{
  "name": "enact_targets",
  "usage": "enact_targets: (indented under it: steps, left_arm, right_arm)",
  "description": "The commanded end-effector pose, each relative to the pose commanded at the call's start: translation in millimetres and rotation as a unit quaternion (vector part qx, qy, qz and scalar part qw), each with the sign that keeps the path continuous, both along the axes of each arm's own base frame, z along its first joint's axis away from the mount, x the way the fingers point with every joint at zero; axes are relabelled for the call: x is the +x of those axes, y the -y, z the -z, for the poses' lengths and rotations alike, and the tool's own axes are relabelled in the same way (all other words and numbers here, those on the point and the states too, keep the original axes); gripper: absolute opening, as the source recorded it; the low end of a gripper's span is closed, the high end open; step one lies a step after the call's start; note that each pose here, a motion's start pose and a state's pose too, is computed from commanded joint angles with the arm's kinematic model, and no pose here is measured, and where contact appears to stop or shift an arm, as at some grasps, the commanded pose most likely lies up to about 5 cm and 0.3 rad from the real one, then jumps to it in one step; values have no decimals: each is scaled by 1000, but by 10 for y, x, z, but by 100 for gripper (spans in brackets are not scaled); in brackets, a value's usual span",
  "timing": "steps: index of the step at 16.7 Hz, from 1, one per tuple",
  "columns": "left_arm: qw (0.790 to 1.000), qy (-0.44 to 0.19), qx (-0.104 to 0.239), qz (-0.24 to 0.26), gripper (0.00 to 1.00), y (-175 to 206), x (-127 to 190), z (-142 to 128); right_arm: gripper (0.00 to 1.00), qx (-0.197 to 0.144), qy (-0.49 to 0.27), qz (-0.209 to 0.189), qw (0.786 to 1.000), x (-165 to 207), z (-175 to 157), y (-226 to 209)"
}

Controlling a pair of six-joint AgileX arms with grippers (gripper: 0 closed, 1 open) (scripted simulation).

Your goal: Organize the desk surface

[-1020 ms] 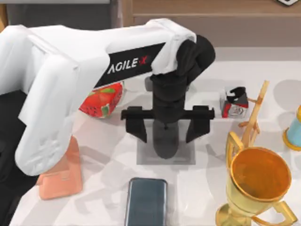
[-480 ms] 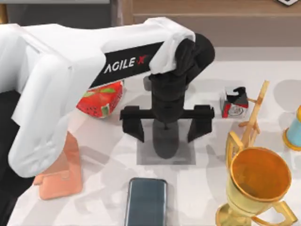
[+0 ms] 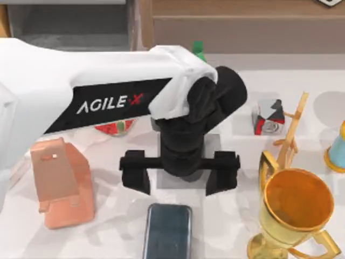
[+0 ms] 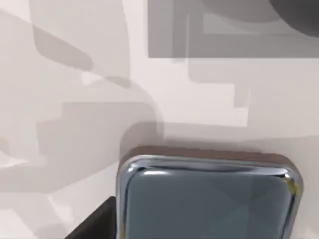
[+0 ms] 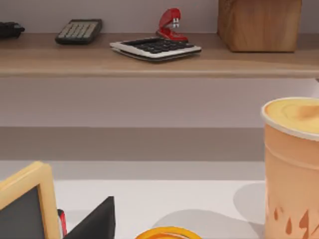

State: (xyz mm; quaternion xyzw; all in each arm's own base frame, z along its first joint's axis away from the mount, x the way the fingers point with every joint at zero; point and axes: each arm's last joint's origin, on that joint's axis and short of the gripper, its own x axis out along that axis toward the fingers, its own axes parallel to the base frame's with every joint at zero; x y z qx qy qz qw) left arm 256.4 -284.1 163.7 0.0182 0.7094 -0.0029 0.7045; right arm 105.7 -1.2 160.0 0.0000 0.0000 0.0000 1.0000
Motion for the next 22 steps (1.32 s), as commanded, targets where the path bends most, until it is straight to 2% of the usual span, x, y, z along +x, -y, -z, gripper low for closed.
enact_targets:
  steps: [5, 8, 15, 22]
  left_arm:
    - [1000, 13, -5, 16, 100, -158, -578, -104]
    - [999, 17, -9, 26, 100, -219, -789, -123]
    - [999, 17, -9, 27, 100, -227, -802, -79]
    - [999, 18, -10, 28, 100, -220, -794, 475]
  right_arm:
    - [100, 0, 0, 0, 1000, 0, 0, 0]
    - [100, 0, 0, 0, 1000, 0, 0, 0]
    - [100, 0, 0, 0, 1000, 0, 0, 0]
    - [100, 0, 0, 0, 1000, 0, 0, 0]
